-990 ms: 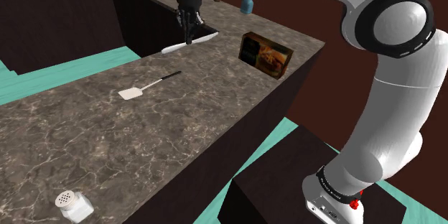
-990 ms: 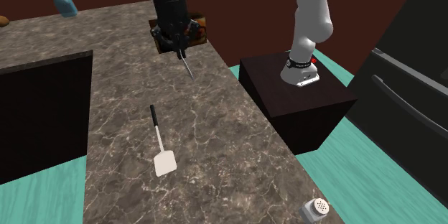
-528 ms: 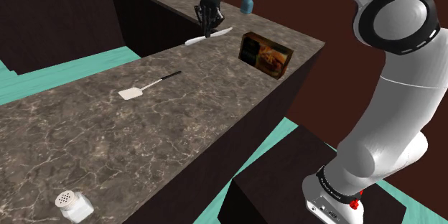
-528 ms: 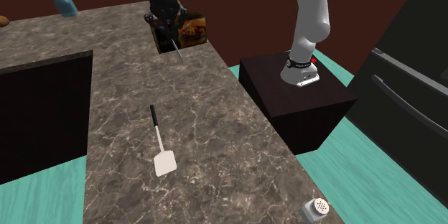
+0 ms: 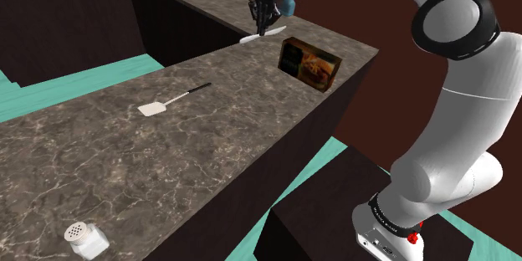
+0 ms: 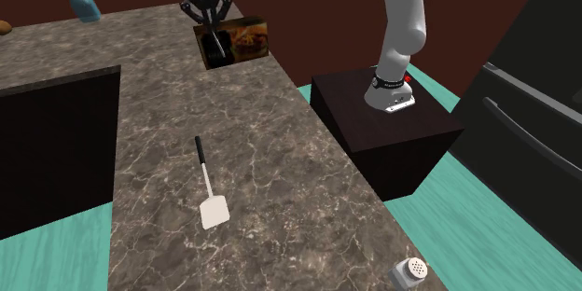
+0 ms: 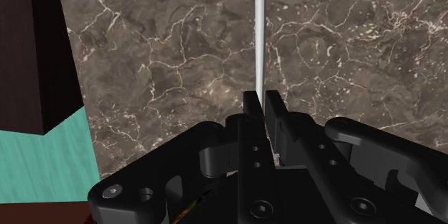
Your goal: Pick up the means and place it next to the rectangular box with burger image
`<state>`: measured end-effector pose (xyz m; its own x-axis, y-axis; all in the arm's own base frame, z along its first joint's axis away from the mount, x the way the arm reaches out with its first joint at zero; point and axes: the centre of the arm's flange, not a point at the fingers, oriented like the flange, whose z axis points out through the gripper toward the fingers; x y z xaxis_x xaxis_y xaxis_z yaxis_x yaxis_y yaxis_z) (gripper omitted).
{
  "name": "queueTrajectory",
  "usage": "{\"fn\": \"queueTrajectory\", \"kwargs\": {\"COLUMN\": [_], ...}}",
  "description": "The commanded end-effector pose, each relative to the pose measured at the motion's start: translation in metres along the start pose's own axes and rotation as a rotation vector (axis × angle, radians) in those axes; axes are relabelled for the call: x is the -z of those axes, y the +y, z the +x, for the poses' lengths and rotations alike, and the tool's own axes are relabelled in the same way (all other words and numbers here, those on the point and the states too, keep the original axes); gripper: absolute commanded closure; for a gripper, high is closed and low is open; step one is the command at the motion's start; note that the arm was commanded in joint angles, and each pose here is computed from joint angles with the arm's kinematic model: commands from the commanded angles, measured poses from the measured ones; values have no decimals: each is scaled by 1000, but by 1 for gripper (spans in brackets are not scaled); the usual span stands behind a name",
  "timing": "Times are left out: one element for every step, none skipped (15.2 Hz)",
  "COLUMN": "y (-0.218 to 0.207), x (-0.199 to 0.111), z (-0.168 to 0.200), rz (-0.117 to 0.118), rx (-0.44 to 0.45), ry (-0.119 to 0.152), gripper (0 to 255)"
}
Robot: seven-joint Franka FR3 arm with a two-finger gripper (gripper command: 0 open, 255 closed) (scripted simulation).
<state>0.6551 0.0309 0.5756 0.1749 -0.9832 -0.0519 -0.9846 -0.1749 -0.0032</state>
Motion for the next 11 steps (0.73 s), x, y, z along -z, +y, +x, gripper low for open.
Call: {"fn": "queueTrajectory", "kwargs": {"y": [-1, -2, -2, -2, -2, -2, -2, -2, -2, -2, -2], "x": [1, 2, 3, -2, -7, -12, -18, -23, -28, -33, -39], "z": [27, 40, 65, 65, 65, 65, 66, 66, 66, 66, 67], "rz": [0, 0, 0, 0, 0, 0, 0, 0, 0, 0, 0], "rx": [1, 1, 1, 1, 1, 1, 1, 1, 1, 1, 1], "ry": [0, 0, 0, 0, 0, 0, 0, 0, 0, 0, 0], "gripper": [255, 255, 255, 255, 255, 255, 255, 255, 255, 255, 255]}}
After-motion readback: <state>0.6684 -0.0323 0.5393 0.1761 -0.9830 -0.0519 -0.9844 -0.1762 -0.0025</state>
